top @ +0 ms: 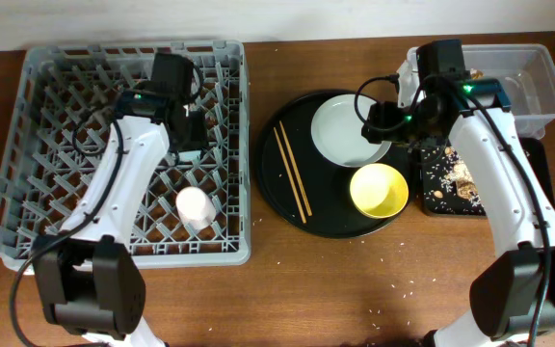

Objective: Sort waste into correct bins and load items into the dishwasher rack
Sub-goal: 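Place the blue cup into the dish rack with the left gripper, then move the right arm aside and grasp the yellow bowl with the left gripper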

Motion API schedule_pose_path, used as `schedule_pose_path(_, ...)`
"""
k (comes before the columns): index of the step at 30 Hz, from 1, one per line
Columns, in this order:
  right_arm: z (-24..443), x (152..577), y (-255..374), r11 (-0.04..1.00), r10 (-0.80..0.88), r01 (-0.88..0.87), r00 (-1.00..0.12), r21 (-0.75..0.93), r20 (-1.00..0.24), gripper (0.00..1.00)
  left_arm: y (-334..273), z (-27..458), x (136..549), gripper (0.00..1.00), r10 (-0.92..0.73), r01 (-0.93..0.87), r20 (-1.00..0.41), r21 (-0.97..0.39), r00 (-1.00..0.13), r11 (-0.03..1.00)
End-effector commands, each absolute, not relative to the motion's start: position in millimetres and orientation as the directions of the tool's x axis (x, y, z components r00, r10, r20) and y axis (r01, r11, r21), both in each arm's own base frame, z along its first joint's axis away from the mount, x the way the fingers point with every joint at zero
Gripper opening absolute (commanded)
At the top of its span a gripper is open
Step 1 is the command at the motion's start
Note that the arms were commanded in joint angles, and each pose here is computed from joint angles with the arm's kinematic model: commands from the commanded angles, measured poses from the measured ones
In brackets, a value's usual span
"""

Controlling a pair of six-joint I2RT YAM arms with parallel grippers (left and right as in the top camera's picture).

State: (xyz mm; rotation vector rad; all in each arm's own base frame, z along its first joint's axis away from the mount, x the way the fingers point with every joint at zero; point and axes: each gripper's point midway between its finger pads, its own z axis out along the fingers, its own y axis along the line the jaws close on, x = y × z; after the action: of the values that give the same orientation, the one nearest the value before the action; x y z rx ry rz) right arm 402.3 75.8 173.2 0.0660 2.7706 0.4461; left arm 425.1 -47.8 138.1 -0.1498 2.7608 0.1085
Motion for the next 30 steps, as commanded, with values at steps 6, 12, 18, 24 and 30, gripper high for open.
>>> schedule_pose_path(6, 170, 400, 73, 0.956, 0.086, -0.007, -0.949, 0.294, -0.304, 0.70, -49, 103, 421, 0.87, -0.098, -0.124, -0.367, 0.045, -0.925, 0.991)
schedule_pose_path(12, 170, 400, 73, 0.956, 0.087, -0.007, -0.949, 0.294, -0.304, 0.91, -71, 138, 427, 0.98, -0.100, -0.081, -0.365, -0.069, -0.926, 0.994)
schedule_pose_path(18, 170, 401, 74, 0.955, 0.091, -0.004, -0.948, 0.296, -0.305, 0.98, -186, 156, 399, 0.82, 0.044, 0.138, -0.328, -0.269, -0.944, 0.953)
schedule_pose_path(24, 191, 406, 32, 0.916, 0.278, 0.149, -0.905, 0.372, -0.321, 0.99, -312, 102, 375, 0.82, 0.104, 0.203, -0.343, -0.264, -0.933, 0.943)
schedule_pose_path(30, 185, 397, -3, 0.900, 0.354, 0.245, -0.893, 0.361, -0.277, 0.99, -380, 52, 363, 0.61, 0.161, 0.282, -0.307, -0.402, -0.938, 0.871)
